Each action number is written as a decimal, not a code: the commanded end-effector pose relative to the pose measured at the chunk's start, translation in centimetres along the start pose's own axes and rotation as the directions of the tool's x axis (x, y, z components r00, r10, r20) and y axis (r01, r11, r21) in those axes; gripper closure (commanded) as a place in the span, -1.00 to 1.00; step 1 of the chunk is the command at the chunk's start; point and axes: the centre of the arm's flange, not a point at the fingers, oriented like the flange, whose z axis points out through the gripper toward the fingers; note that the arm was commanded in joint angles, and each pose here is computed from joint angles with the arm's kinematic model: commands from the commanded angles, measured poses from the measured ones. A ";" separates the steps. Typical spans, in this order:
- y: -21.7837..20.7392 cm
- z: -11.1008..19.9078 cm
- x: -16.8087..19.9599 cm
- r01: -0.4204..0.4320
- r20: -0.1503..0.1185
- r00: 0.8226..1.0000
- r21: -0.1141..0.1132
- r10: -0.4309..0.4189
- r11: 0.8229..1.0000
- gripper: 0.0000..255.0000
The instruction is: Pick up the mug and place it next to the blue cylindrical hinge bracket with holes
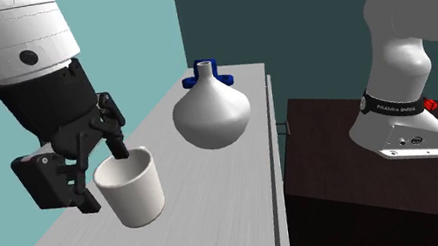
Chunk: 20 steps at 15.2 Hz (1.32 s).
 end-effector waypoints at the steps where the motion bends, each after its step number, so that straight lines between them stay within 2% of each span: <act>1: -0.4 0.8 0.2 0.001 -0.001 1.000 0.000 -0.001 1.000 -1.00; 6: -0.4 3.8 0.2 0.001 -0.001 1.000 0.000 -0.001 1.000 -1.00; 14: -0.4 3.8 0.2 0.001 -0.001 1.000 0.000 -0.001 1.000 -1.00; 15: -0.4 3.8 0.2 0.001 -0.001 1.000 0.000 -0.001 1.000 1.00; 20: -0.4 3.8 0.2 0.001 -0.001 1.000 0.000 -0.001 1.000 1.00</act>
